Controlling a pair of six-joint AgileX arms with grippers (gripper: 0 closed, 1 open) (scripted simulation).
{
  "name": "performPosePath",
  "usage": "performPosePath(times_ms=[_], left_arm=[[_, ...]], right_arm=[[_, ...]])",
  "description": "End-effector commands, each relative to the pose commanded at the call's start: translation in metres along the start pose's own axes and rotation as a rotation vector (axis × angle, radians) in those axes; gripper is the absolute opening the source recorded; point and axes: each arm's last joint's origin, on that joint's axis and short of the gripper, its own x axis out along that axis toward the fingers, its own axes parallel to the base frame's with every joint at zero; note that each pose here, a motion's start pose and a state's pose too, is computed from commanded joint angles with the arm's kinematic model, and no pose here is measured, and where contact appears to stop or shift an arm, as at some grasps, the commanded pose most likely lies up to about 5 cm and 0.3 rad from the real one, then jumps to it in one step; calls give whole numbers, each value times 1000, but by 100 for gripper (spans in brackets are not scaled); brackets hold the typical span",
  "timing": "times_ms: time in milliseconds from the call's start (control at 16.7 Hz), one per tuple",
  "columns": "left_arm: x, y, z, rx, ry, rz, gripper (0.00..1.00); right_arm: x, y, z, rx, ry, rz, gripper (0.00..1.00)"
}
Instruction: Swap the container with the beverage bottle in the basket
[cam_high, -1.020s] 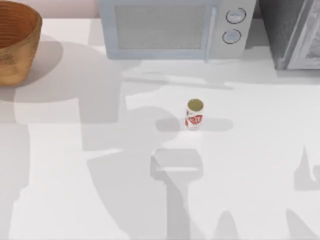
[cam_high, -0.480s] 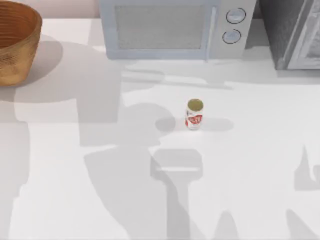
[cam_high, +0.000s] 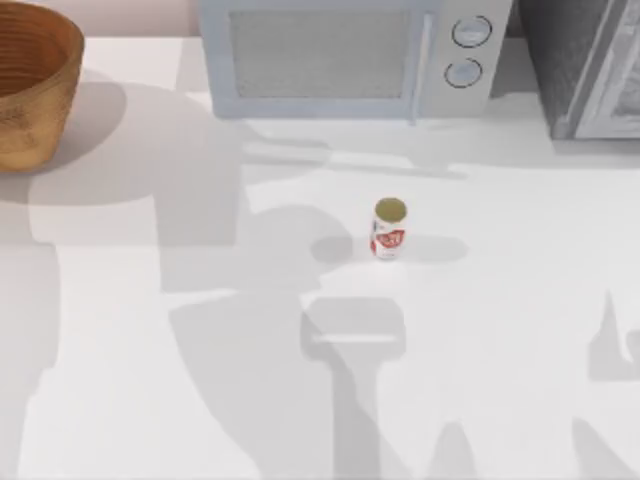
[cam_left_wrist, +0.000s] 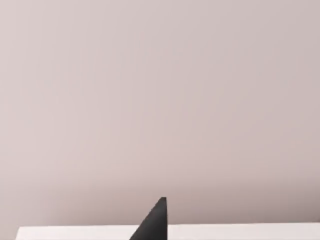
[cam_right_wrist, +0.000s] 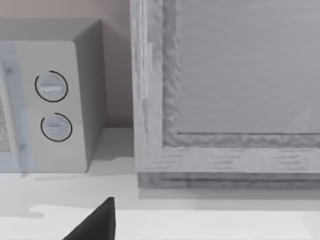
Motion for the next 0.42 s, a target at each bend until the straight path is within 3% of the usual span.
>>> performPosePath(times_ms=[120,420], left_arm=[[0,0,0,0,0,0,100],[0,0,0,0,0,0,100]], right_arm=[[0,0,0,0,0,0,100],[0,0,0,0,0,0,100]])
